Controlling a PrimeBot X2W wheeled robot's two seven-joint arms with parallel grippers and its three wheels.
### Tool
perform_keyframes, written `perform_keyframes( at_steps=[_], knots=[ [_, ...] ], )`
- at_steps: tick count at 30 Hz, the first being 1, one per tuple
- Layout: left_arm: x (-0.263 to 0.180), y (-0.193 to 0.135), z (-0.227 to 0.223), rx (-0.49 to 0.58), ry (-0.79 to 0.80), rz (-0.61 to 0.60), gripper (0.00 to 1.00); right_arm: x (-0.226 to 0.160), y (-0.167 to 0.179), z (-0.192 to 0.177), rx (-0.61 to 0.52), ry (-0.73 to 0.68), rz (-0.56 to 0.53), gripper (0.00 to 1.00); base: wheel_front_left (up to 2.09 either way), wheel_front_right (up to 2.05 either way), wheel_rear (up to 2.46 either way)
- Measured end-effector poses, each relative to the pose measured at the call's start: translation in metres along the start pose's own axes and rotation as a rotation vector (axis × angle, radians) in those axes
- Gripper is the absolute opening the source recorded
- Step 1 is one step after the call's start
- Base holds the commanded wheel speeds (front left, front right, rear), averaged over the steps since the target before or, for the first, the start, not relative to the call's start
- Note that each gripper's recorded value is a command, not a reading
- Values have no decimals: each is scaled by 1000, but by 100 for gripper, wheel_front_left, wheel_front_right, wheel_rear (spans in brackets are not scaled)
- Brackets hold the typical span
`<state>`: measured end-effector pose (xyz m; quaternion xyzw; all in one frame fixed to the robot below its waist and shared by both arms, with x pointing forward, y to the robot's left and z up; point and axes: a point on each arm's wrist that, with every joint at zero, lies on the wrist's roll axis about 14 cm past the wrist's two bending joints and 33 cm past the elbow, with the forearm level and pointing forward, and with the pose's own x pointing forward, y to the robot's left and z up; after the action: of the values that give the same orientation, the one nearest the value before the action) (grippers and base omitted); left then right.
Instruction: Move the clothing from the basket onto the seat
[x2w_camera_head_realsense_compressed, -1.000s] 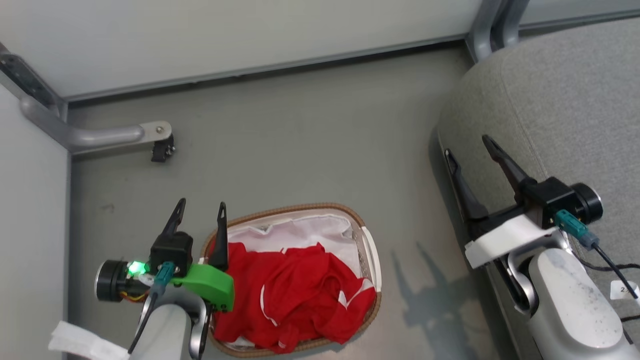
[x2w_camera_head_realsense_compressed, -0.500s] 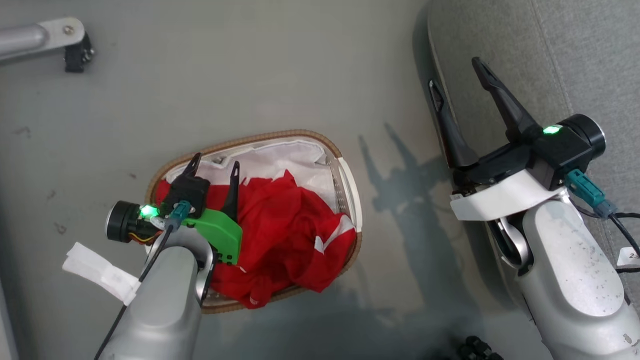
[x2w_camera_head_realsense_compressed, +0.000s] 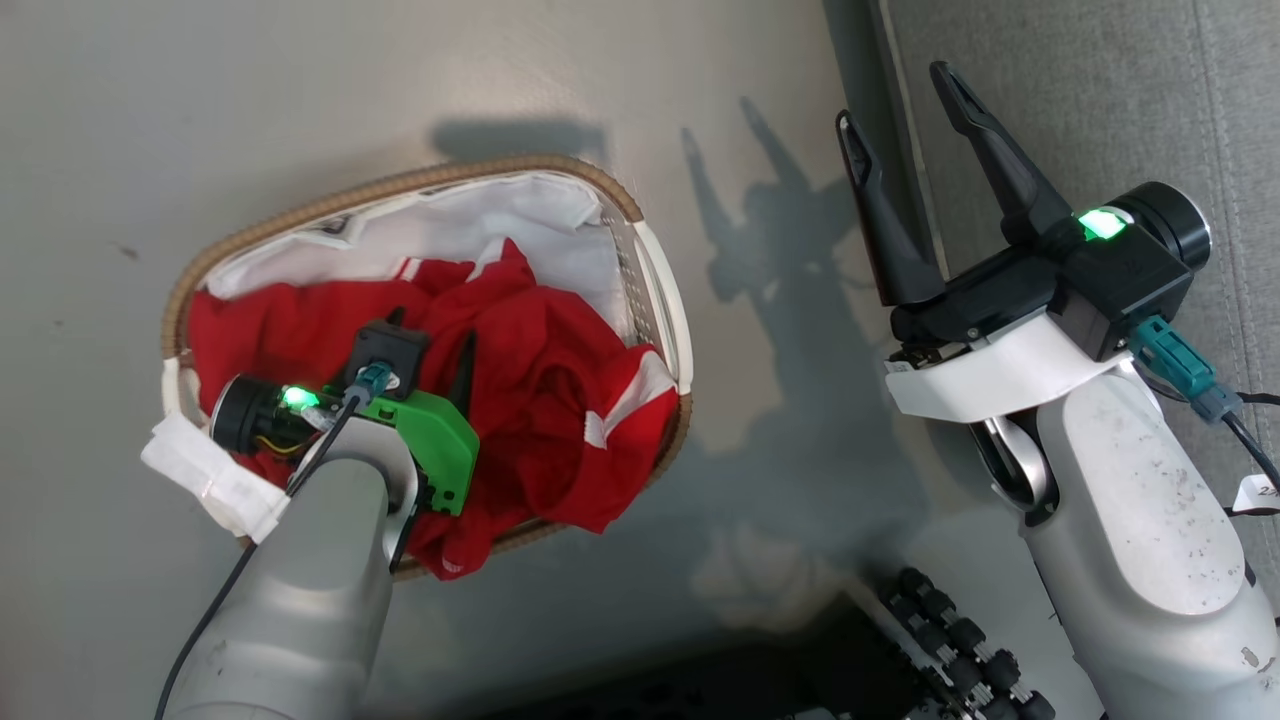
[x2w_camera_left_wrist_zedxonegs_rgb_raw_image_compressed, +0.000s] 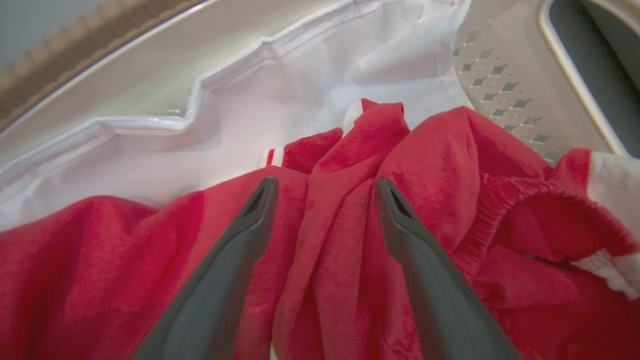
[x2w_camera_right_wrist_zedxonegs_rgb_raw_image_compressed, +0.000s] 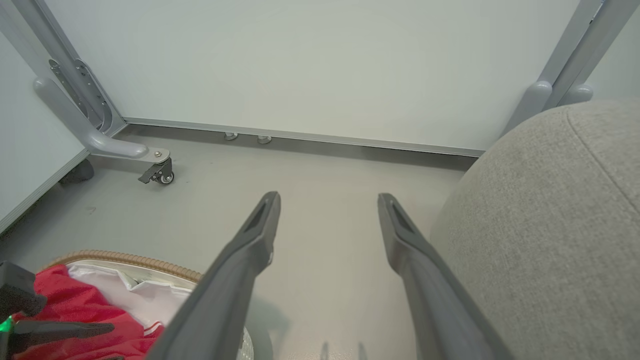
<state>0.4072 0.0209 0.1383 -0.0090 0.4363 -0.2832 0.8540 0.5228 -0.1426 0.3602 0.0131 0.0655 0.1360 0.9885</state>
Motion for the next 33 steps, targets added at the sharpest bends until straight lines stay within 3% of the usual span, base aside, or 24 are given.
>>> perform_keyframes(
  at_steps=[7, 16, 17, 18, 33],
  knots=[
    [19, -18, -31, 0, 96, -79, 100, -5, -9, -32, -2, 74, -21, 100, 0, 0, 0],
    [28, -36, -45, -27, 156, -140, 100, -5, -10, -44, 2, 99, -25, 100, 0, 0, 0],
    [28, -38, -43, -25, 151, -147, 41, -4, -10, -44, 3, 99, -24, 100, 0, 0, 0],
    [28, -40, -40, -27, 141, -151, 0, -3, -10, -43, 3, 97, -24, 100, 0, 0, 0],
    [-12, -39, 24, -96, -46, -100, 0, -15, -8, 7, 6, 25, -45, 100, 0, 0, 0]
  ],
)
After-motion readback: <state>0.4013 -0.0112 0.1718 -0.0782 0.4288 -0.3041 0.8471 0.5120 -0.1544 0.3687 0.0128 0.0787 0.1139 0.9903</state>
